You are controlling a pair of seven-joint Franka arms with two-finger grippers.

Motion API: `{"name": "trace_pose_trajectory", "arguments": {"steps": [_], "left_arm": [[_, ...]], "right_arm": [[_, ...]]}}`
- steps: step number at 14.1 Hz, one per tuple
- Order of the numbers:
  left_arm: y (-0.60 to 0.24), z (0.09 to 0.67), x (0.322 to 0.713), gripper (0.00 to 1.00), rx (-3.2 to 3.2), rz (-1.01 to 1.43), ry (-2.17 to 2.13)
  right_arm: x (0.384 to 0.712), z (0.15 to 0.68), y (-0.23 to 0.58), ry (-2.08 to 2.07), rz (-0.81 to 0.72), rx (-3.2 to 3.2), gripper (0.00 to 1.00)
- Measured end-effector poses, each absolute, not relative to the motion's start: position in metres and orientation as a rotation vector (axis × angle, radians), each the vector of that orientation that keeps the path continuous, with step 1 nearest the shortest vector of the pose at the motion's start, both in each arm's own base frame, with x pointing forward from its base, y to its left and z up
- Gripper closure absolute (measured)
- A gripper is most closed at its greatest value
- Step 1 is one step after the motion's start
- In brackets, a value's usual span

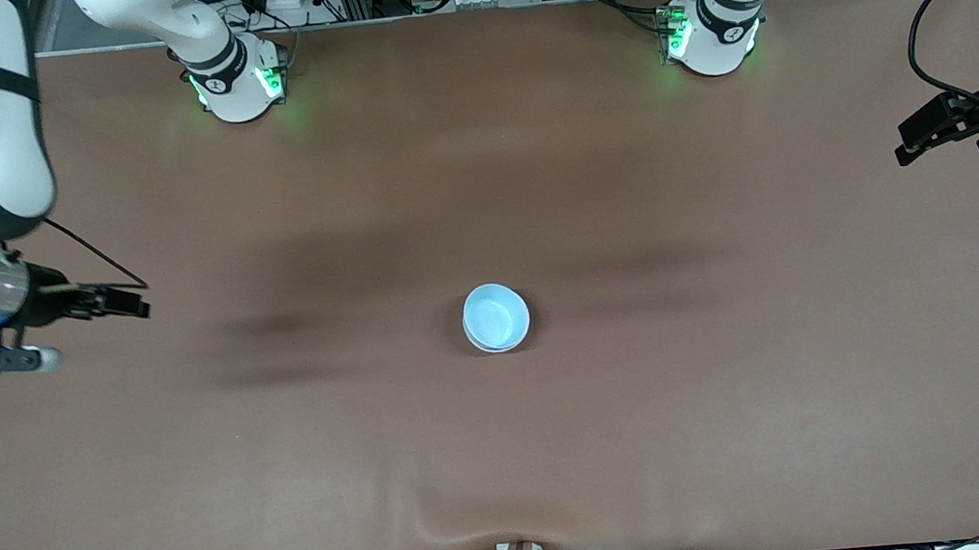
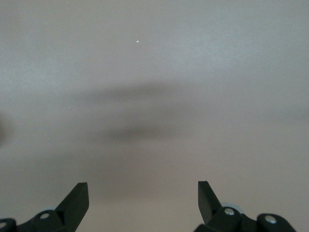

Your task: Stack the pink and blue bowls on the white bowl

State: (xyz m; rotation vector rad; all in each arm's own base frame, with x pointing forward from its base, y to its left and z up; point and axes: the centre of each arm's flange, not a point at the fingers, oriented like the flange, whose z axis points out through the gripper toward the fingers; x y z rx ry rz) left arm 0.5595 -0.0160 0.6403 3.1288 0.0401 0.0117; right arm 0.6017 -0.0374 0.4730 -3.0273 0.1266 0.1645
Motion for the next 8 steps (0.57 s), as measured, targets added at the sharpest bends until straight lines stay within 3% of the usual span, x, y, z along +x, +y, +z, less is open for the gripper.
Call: {"name": "trace_pose_trajectory", "arguments": {"steps": [8], "left_arm": [[-0.016, 0.640, 0.559, 0.00, 3.129, 0.012, 0.041]], "right_arm": [[0.556, 0.575, -0.058, 0.031, 0.005, -3.052, 0.00]]}}
